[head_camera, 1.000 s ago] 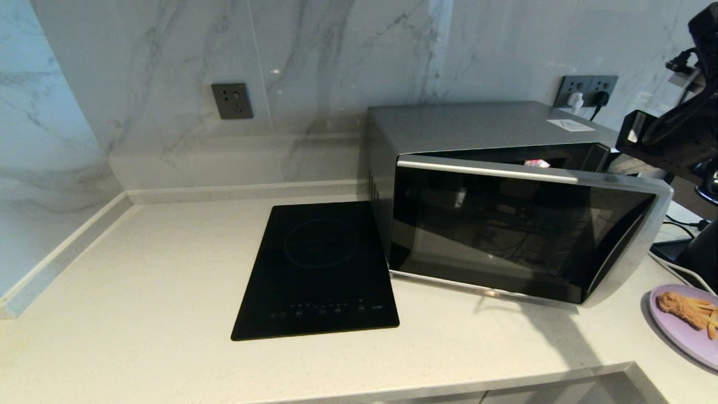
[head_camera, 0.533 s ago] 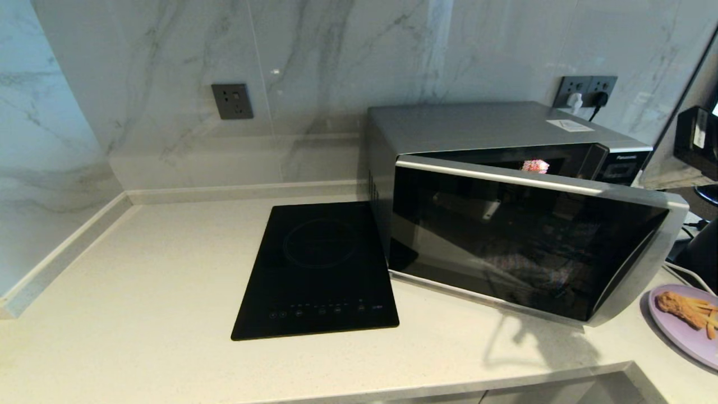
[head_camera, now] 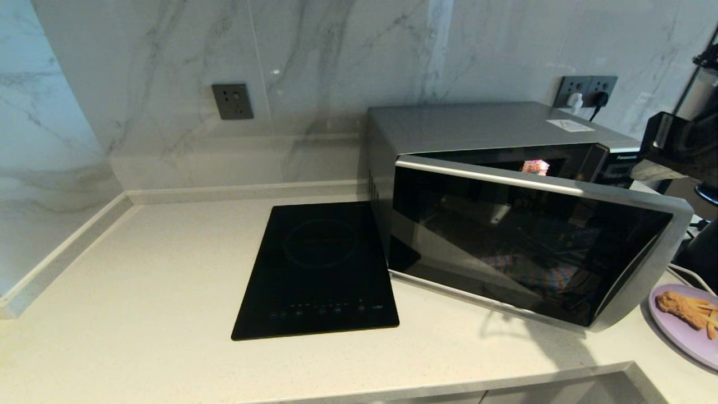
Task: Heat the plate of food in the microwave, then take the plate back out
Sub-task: Open the microwave oven
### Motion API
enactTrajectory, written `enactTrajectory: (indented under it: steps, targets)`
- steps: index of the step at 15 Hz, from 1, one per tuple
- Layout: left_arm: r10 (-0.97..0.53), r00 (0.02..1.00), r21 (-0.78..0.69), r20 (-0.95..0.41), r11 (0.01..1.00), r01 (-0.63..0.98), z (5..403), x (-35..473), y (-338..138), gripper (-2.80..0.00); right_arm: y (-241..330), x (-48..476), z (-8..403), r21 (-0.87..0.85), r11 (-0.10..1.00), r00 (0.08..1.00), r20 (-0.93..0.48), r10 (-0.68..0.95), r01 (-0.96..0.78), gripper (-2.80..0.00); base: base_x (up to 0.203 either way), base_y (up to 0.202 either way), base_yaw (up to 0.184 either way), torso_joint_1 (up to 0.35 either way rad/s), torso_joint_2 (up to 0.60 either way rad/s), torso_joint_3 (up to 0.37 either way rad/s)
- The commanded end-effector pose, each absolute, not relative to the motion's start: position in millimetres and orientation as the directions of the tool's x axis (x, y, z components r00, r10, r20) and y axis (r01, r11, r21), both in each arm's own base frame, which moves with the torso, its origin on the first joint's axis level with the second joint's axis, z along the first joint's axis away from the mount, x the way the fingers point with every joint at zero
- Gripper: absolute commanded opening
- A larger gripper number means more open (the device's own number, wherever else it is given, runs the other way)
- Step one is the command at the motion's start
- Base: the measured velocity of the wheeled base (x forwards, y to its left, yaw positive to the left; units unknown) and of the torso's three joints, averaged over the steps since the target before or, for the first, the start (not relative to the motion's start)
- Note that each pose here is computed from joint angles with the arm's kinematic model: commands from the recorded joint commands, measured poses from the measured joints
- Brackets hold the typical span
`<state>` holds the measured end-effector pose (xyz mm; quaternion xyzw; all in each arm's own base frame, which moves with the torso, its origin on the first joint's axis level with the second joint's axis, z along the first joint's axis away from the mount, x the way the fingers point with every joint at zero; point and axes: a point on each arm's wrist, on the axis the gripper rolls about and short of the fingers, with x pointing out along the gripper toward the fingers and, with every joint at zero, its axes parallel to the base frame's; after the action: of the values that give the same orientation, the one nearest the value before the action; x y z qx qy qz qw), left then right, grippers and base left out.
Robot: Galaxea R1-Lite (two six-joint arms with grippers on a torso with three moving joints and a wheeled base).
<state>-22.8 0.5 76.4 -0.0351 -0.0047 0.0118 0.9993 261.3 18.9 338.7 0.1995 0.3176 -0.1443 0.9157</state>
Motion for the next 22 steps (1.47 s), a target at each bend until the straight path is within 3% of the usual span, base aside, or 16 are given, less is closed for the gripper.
enactTrajectory:
  steps: [1,7,22]
  targets:
    - [0.025,1.0,-0.071,0.008,0.997,-0.024,76,-23,0,-2.8,18,280,327,0.252,0.875,0.728,-0.669,-0.152,0.414,-2.8,0.0,0.0,0.0,0.0,0.0,0.0]
    - [0.025,1.0,-0.072,0.008,0.997,-0.024,76,-23,0,-2.8,19,275,327,0.252,0.88,0.721,-0.68,-0.135,0.403,-2.8,0.0,0.0,0.0,0.0,0.0,0.0]
    - [0.025,1.0,-0.071,0.008,0.997,-0.024,76,-23,0,-2.8,42,185,331,0.324,0.923,0.616,-0.776,0.133,0.209,-2.8,0.0,0.0,0.0,0.0,0.0,0.0]
